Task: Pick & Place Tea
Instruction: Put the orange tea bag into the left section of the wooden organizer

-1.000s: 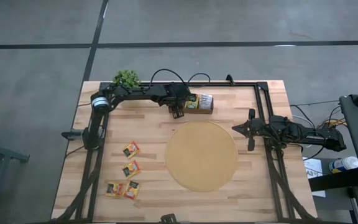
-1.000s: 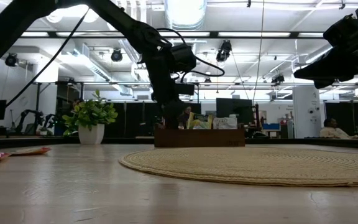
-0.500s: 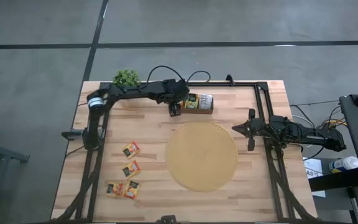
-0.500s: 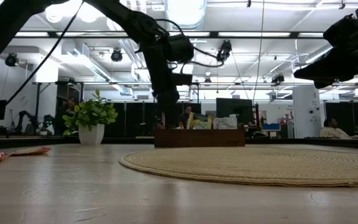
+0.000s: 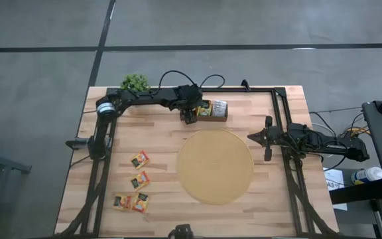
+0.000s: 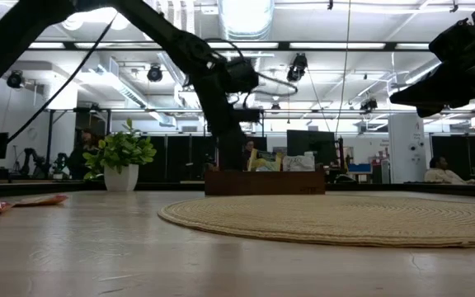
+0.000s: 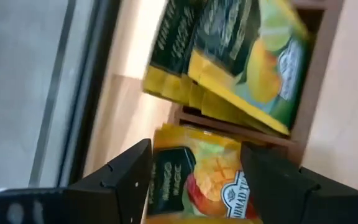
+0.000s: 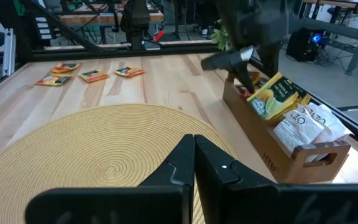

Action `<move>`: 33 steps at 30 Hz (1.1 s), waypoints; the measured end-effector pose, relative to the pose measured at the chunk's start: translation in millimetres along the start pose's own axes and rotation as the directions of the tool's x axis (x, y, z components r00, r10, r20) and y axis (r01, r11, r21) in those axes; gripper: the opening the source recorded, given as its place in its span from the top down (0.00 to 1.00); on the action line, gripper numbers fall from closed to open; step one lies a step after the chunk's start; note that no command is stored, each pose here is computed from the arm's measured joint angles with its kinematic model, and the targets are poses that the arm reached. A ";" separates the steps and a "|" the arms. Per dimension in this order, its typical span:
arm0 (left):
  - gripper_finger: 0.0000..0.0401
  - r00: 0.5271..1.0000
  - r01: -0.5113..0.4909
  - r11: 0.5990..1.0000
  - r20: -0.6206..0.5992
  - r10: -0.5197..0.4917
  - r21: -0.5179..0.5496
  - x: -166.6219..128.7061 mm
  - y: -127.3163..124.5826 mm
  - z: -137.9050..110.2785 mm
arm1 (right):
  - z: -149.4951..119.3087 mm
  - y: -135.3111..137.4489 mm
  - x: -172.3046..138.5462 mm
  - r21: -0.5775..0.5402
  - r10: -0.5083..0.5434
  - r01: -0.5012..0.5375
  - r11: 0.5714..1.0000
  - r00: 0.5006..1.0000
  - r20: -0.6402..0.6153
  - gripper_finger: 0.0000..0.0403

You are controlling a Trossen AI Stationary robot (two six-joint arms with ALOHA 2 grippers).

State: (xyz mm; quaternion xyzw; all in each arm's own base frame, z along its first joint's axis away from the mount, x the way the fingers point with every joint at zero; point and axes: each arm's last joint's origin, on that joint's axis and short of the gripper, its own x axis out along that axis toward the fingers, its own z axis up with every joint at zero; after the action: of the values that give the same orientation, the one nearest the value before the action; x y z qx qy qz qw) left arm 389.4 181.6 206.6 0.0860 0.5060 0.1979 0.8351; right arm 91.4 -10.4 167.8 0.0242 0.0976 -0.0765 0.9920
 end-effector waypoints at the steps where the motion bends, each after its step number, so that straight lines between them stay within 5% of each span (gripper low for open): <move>1: 0.40 1.000 0.002 1.000 -0.011 -0.002 0.000 5.1 -0.6 -1.6 | 0.0 0.0 0.0 0.000 0.000 0.000 1.000 1.000 0.000 0.98; 11: 0.40 0.982 -0.127 0.991 -0.131 0.133 0.054 32.4 -4.1 -13.2 | 0.0 0.0 0.0 0.000 -0.001 0.001 1.000 1.000 0.000 0.98; 22: 0.40 0.986 -0.164 0.986 -0.033 0.165 0.020 0.3 7.8 6.3 | 0.0 0.0 0.0 0.000 0.000 0.000 1.000 1.000 0.000 0.98; 27: 0.40 0.987 -0.157 0.987 -0.006 0.158 0.013 -17.8 11.2 8.4 | 0.0 0.0 0.0 0.000 -0.001 0.001 1.000 1.000 0.000 0.98; 33: 0.40 0.996 -0.023 0.999 -0.082 0.026 0.035 -18.2 10.0 -4.9 | 0.0 0.0 0.0 0.000 0.000 0.000 1.000 1.000 0.000 0.98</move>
State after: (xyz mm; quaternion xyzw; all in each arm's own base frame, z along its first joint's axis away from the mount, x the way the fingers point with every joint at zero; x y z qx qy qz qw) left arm 375.2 182.8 222.5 0.0981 0.5420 0.2031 0.8095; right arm 91.4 -10.4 167.8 0.0242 0.0976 -0.0767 0.9920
